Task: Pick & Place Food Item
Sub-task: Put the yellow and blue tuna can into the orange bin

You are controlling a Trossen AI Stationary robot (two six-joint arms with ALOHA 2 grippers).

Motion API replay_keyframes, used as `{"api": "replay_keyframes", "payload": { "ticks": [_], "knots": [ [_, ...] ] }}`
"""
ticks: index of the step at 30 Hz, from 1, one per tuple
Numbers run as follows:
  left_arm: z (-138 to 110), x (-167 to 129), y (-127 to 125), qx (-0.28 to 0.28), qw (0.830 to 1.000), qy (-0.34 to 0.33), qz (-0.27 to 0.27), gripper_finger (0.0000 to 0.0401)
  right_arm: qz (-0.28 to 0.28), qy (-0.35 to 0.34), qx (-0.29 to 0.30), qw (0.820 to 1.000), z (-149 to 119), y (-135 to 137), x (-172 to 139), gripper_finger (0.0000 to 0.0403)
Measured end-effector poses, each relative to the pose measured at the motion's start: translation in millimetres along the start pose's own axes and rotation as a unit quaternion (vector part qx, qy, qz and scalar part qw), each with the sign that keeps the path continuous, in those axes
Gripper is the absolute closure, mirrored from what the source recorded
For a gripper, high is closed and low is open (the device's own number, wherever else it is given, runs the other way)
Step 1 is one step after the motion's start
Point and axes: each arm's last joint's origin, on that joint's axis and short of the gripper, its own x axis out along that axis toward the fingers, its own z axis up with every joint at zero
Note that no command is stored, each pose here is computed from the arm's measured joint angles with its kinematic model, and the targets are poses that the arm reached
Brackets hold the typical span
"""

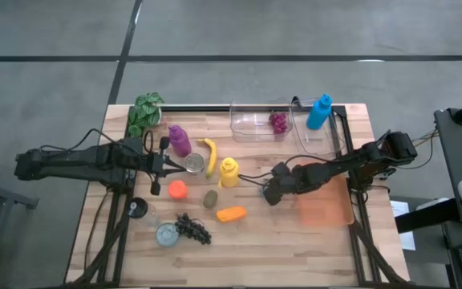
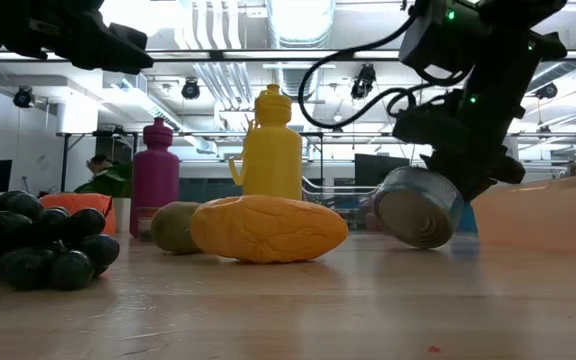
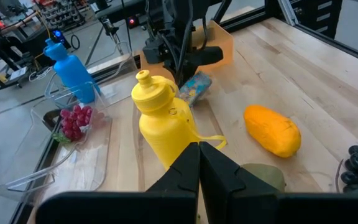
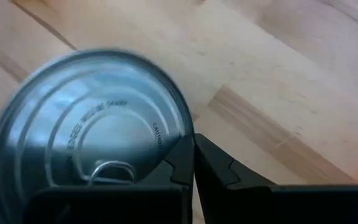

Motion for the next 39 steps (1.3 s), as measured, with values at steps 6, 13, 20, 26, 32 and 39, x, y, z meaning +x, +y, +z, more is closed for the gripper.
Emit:
{"api": "replay_keyframes", "payload": {
  "ticks": [6,13,20,26,32,39],
  "knots": [
    [0.0,0.0,0.0,0.0,1.0,0.0,0.0,0.0391,-0.002,-0.002,0.002,1.0,-0.4,-1.0,0.9,0.0394],
    [0.0,0.0,0.0,0.0,1.0,0.0,0.0,0.0391,-0.009,0.0,0.009,1.0,-3.4,-4.2,4.6,0.0394],
    [0.0,-0.1,0.0,0.0,1.0,0.0,0.0,0.0391,-0.014,0.003,0.02,1.0,-5.7,-7.1,7.0,0.0394],
    [0.0,-0.1,0.0,0.0,1.0,0.0,0.0,0.0391,-0.019,0.005,0.023,1.0,-7.4,-9.4,8.2,0.0394],
    [0.0,-0.1,0.0,-0.001,1.0,0.0,0.0,0.0391,-0.019,0.005,0.023,1.0,-7.4,-9.4,8.2,0.0394],
    [0.0,0.0,-0.1,-0.002,1.0,0.0,0.0,0.0391,-0.019,0.006,0.023,1.0,-7.4,-9.4,8.2,0.0394]
  ]
}}
